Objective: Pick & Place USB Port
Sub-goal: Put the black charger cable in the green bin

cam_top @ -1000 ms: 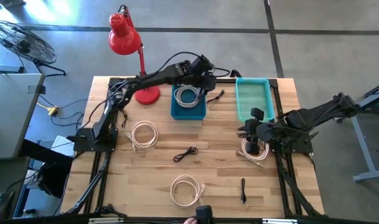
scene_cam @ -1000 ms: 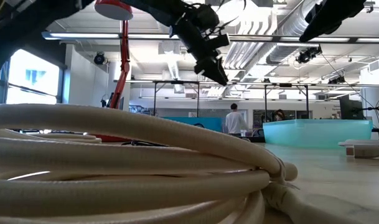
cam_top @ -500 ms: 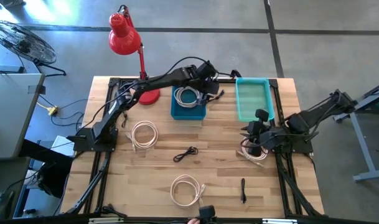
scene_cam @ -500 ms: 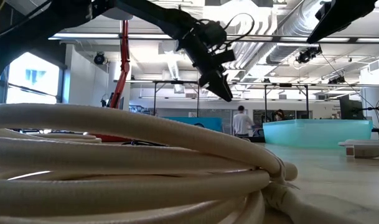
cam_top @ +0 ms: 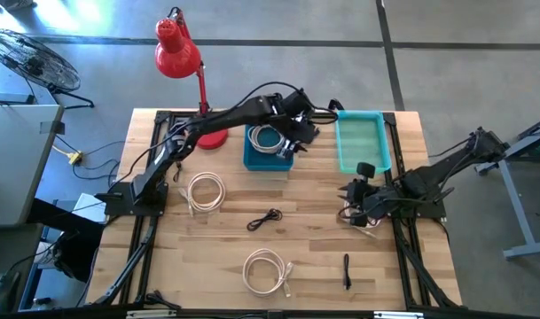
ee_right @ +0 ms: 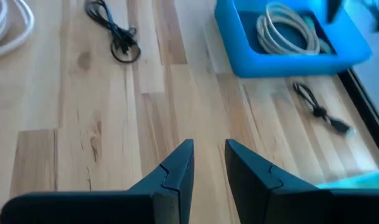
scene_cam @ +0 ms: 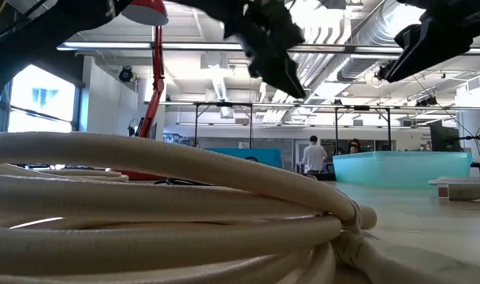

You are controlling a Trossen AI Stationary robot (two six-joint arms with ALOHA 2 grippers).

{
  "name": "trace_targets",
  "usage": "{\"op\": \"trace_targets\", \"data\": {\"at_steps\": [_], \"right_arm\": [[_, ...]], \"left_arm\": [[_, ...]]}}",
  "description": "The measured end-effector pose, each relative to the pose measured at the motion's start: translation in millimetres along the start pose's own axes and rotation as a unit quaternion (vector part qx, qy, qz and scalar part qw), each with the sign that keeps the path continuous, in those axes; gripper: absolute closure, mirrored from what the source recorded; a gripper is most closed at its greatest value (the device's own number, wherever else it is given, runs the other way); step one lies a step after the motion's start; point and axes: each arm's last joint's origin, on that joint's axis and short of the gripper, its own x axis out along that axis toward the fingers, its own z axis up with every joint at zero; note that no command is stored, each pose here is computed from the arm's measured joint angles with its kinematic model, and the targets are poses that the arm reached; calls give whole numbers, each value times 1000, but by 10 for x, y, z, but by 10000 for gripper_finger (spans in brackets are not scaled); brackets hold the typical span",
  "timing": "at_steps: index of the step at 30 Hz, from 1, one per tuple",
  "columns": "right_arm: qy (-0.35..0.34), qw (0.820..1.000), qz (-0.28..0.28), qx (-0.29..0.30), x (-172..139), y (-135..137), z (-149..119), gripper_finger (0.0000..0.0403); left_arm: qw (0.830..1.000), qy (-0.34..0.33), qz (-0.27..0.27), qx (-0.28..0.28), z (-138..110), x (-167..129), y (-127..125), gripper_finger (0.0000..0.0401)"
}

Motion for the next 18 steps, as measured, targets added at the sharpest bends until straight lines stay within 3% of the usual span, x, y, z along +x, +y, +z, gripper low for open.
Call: {"op": "trace_targets", "data": {"at_steps": [7, 11, 14, 18], "right_arm": [[-62, 996, 7, -57, 54, -12, 144, 320], [-80, 994, 11, -71, 134, -143, 252, 320], [-82, 993, 3, -79, 208, -295, 306, 320], [-68, 996, 14, -61, 323, -557, 326, 320]], "left_arm": [[998, 16, -45, 38, 318, -537, -348, 209], [994, 66, -68, 47, 409, -808, -583, 209], [990, 109, -77, 37, 451, -949, -750, 209], [979, 158, -131, 2, 459, -1023, -975, 209]]}}
